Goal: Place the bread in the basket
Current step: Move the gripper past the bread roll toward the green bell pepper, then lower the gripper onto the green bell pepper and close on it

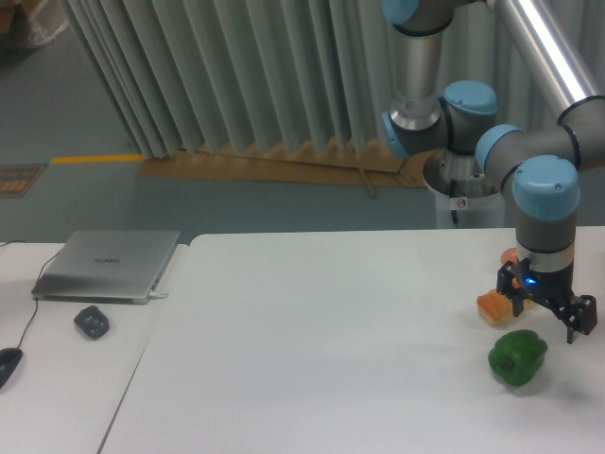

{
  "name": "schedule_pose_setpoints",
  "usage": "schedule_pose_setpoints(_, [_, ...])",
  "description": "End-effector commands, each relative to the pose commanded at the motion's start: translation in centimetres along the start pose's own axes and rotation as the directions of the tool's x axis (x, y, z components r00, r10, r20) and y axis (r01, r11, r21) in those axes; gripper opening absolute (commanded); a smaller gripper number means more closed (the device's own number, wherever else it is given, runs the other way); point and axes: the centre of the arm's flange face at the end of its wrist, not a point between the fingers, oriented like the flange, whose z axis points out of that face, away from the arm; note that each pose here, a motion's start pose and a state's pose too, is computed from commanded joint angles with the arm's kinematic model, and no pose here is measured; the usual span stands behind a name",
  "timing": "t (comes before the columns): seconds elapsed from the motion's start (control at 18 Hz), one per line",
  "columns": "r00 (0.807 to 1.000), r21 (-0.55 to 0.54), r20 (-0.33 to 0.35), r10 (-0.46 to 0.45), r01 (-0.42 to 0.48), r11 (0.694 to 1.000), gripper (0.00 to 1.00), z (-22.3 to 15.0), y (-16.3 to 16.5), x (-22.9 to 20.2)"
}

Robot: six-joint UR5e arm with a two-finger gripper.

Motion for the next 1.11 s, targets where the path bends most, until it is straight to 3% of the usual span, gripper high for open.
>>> schedule_pose_setpoints(0.33, [1.0,-0.04,0.017,0.011,-0.01,0.999,1.0,0.9,-1.0,0.5])
schedule_pose_setpoints(0.72, [0.998,-0.043,0.009,-0.07,0.07,0.997,1.0,2.2,-2.0,0.9])
schedule_pose_setpoints(1.11, [0.998,-0.081,0.025,-0.056,0.058,0.995,1.0,3.0,-2.7,1.6])
